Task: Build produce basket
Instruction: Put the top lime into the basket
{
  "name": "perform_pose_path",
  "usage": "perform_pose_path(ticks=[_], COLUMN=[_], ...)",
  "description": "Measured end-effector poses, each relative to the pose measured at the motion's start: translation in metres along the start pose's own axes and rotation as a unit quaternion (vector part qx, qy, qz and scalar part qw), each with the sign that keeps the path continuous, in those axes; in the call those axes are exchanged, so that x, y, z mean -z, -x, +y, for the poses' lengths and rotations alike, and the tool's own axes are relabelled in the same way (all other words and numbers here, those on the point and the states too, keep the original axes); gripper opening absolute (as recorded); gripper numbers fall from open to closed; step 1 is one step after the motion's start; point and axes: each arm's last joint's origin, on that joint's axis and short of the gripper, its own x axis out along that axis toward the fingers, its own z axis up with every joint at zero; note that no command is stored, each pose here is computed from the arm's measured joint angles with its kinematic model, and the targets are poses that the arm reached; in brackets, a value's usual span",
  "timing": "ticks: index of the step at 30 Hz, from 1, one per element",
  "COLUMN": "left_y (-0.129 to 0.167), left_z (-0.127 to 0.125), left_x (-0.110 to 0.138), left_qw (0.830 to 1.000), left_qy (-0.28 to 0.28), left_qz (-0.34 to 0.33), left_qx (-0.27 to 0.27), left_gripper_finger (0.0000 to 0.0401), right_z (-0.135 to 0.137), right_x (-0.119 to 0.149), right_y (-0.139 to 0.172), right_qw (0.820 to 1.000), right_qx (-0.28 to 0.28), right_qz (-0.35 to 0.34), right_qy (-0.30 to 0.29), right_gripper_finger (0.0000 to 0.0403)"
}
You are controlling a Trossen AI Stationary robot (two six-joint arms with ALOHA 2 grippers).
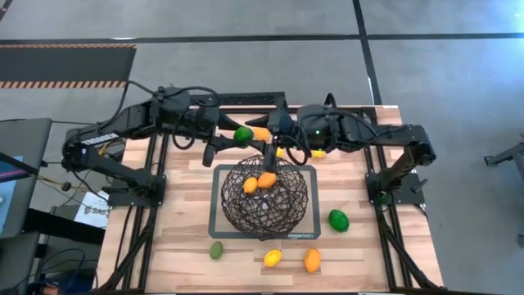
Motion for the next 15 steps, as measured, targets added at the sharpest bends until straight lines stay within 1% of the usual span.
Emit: perform_pose_path(ticks=[3, 9, 12, 15], left_y=[-0.0048, -0.0049, -0.0049, -0.005], left_z=[0.0008, 0.0015, 0.0014, 0.0013], left_x=[0.0018, 0.0018, 0.0018, 0.0019], left_qw=[1.0, 1.0, 1.0, 1.0], left_qy=[0.001, 0.0, 0.0, 0.0], left_qz=[0.007, 0.007, 0.007, 0.007], left_qx=[-0.001, -0.015, -0.015, -0.014], left_gripper_finger=[0.0159, 0.0159, 0.0159, 0.0159], right_z=[0.0003, 0.001, 0.0015, 0.0013], right_x=[0.0024, 0.0035, 0.0049, 0.0069], right_y=[-0.0007, 0.0001, 0.0008, 0.0015], right_qw=[1.0, 1.0, 1.0, 0.999], right_qx=[-0.002, 0.001, 0.002, 0.003], right_qz=[0.009, 0.016, 0.025, 0.036], right_qy=[0.003, 0.005, 0.008, 0.012], right_gripper_finger=[0.0218, 0.0181, 0.015, 0.0106])
